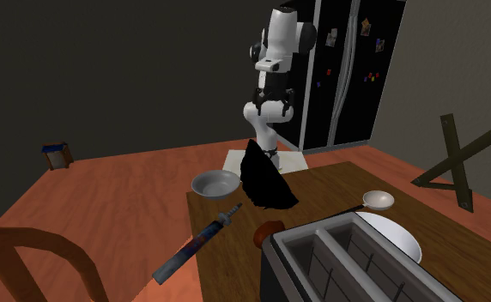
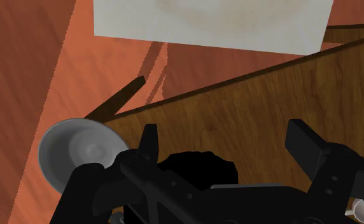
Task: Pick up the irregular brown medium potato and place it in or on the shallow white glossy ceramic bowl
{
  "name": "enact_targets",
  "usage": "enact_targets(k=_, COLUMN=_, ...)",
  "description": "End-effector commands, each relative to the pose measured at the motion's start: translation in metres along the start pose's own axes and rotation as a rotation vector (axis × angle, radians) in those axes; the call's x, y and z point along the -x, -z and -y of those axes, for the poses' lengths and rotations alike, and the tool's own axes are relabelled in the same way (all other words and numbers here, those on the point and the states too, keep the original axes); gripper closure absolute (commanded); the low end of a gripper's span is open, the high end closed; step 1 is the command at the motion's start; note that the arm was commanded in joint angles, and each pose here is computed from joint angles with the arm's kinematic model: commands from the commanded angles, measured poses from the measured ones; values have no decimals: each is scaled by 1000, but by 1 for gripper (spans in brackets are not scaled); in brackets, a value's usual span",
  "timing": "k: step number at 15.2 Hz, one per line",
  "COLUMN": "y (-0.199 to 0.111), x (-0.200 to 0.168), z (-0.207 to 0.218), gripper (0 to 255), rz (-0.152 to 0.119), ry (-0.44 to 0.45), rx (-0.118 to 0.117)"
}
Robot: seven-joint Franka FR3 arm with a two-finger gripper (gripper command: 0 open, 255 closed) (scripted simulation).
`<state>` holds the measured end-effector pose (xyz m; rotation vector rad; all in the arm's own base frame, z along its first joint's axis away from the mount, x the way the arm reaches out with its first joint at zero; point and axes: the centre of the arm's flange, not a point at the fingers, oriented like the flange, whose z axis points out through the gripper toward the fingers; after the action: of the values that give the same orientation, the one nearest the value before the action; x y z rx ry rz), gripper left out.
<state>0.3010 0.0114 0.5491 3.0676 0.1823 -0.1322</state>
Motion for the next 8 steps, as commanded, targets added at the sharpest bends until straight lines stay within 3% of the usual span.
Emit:
enact_targets(k=1, y=0, x=0, z=0, gripper=0, rz=0, ry=0, rx=0)
enact_targets(k=8, y=-25, x=-92, z=4, gripper=0, rz=21, ry=-124, rx=-18)
